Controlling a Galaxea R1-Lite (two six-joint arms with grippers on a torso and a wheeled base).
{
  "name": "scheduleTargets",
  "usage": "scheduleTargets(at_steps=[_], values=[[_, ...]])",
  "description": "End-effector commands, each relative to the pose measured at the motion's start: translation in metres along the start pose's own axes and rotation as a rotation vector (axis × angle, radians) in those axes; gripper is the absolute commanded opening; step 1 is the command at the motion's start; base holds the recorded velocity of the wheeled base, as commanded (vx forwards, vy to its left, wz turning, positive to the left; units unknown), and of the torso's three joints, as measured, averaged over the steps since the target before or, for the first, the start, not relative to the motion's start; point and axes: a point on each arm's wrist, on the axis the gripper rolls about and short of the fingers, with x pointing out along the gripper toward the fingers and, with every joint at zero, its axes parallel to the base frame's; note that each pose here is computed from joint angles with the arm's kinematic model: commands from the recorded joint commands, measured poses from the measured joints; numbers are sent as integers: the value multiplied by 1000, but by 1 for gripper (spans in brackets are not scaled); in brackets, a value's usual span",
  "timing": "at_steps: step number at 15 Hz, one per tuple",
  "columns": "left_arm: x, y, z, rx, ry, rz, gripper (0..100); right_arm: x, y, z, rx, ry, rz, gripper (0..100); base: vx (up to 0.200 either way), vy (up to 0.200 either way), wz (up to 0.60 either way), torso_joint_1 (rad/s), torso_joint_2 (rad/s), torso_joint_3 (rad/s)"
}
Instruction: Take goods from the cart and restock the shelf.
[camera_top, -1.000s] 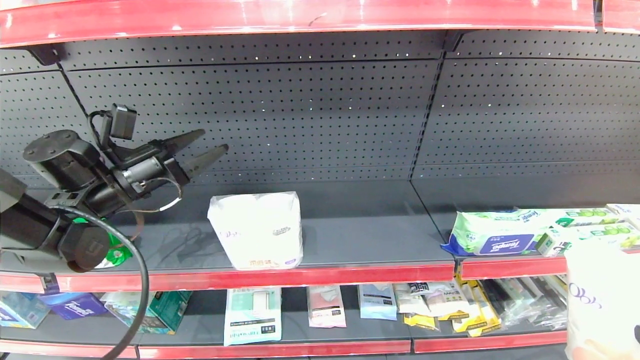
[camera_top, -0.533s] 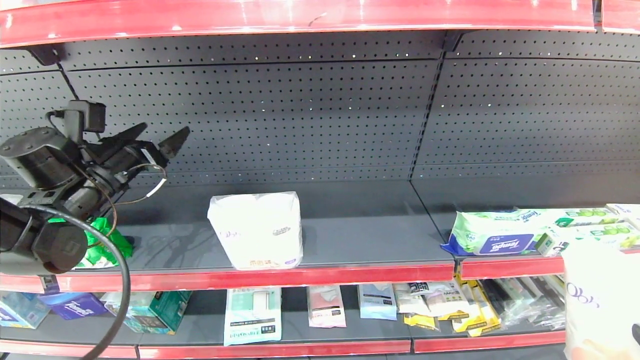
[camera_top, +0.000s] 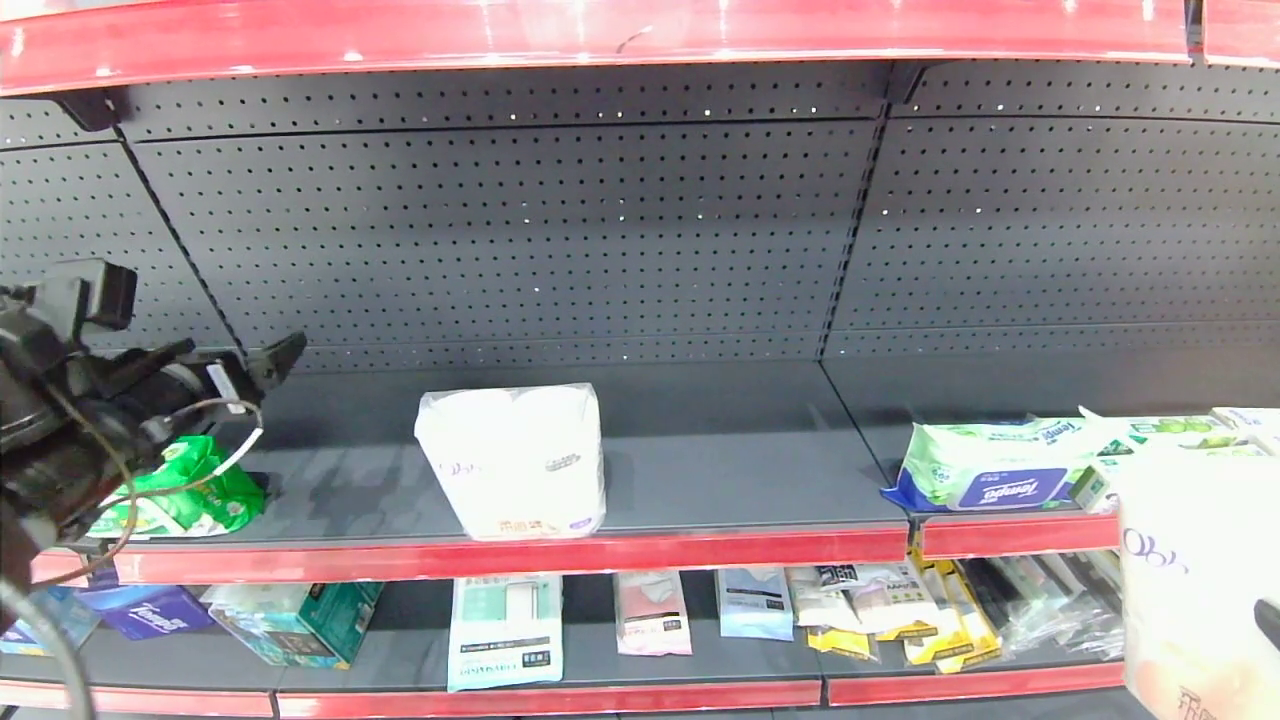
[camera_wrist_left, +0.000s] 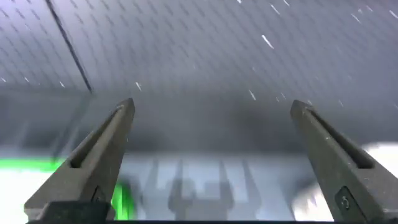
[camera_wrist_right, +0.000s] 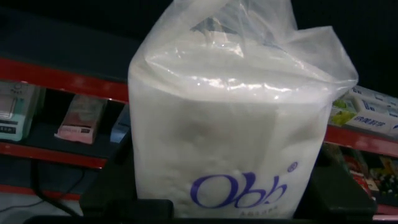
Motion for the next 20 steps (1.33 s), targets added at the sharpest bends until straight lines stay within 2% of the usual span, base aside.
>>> scheduleTargets(at_steps=[1, 3, 5, 8, 9, 11, 12, 15, 16, 17, 18, 19, 20], values=[[-129, -14, -17, 48, 84, -151, 100, 16, -4, 18, 22, 28, 28, 0, 0, 0, 0, 0, 0, 0], [-193, -23, -27, 70, 130, -248, 100, 34, -8, 38, 28, 43, 60, 0, 0, 0, 0, 0, 0, 0], [-258, -28, -34, 86, 165, -364, 100, 53, -7, 42, 17, 83, 158, 0, 0, 0, 0, 0, 0, 0], [-323, -14, -47, 114, 214, -532, 100, 67, -7, 48, -4, 108, 182, 0, 0, 0, 0, 0, 0, 0], [-346, -6, -59, 147, 194, -543, 100, 77, -9, 55, 1, 118, 185, 0, 0, 0, 0, 0, 0, 0], [-346, -2, -62, 168, 176, -376, 100, 87, -11, 64, 0, 110, 186, 0, 0, 0, 0, 0, 0, 0], [-346, -1, -62, 172, 178, -330, 100, 89, -12, 68, 0, 104, 184, 0, 0, 0, 0, 0, 0, 0], [-341, -1, -68, 181, 207, -322, 100, 98, -14, 77, 0, 93, 192, 0, 0, 0, 0, 0, 0, 0], [-336, -2, -73, 200, 223, -326, 100, 100, -13, 78, 2, 92, 206, 0, 0, 0, 0, 0, 0, 0], [-328, -3, -78, 210, 212, -314, 100, 100, -14, 79, 2, 87, 212, 0, 0, 0, 0, 0, 0, 0], [-320, -5, -80, 205, 175, -287, 100, 101, -13, 79, 2, 89, 215, 0, 0, 0, 0, 0, 0, 0], [-310, -6, -84, 198, 135, -232, 100, 102, -14, 81, 2, 85, 214, 0, 0, 0, 0, 0, 0, 0], [-300, -7, -89, 172, 98, -197, 100, 103, -14, 81, 4, 86, 214, 0, 0, 0, 0, 0, 0, 0]])
